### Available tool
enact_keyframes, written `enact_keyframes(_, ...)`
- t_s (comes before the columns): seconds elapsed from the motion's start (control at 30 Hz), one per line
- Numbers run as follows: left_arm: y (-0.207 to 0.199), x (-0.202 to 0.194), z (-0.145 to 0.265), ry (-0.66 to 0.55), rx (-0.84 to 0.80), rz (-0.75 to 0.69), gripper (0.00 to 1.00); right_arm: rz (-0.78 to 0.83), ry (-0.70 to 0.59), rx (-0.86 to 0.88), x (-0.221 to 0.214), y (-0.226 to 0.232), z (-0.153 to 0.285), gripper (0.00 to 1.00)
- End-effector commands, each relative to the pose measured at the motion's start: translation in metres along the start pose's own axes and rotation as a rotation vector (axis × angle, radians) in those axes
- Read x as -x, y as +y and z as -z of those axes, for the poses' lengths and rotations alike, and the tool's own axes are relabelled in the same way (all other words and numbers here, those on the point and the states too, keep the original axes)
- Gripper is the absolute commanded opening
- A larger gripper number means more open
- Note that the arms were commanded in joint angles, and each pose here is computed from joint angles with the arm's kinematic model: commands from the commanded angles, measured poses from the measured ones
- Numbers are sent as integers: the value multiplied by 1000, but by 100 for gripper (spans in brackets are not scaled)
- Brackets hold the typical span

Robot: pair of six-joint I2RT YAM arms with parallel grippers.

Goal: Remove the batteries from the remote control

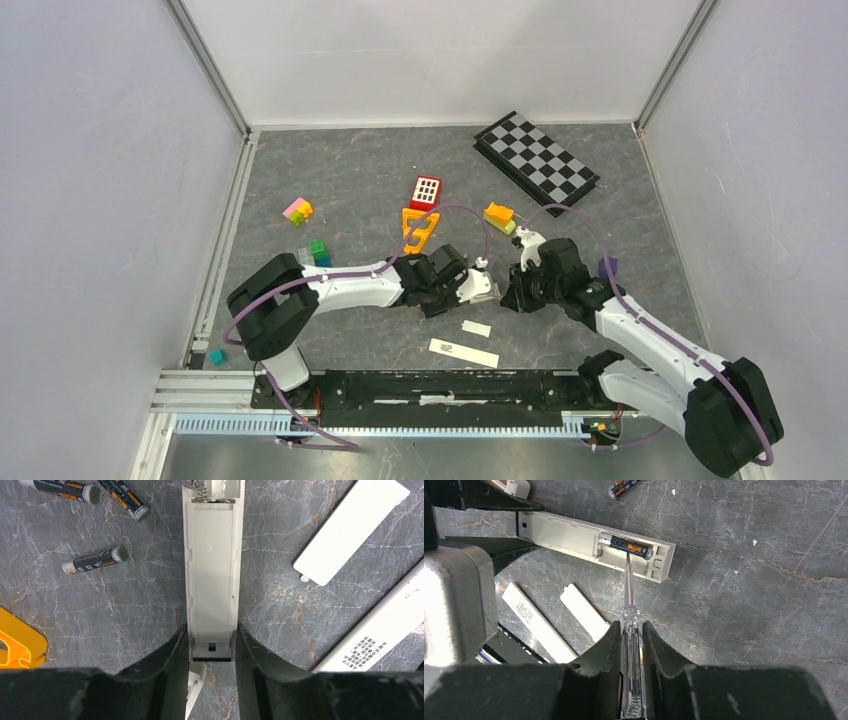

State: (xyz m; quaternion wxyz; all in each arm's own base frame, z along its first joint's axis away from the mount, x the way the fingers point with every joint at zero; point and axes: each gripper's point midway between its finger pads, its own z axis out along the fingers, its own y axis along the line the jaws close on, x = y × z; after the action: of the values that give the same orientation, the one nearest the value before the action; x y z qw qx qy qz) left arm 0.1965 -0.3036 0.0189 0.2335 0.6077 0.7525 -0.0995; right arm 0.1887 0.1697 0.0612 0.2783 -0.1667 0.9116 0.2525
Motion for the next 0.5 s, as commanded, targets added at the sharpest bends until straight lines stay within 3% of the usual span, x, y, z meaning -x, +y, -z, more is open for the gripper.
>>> enact_keyframes(0.0, -6, 1, 2, -1, -23, -22, 2, 12, -43, -26, 6, -5, 1, 13)
enact_keyframes(0.47, -5, 1, 3, 3, -19, -23, 2, -35, -39, -61, 3, -11, -1, 16)
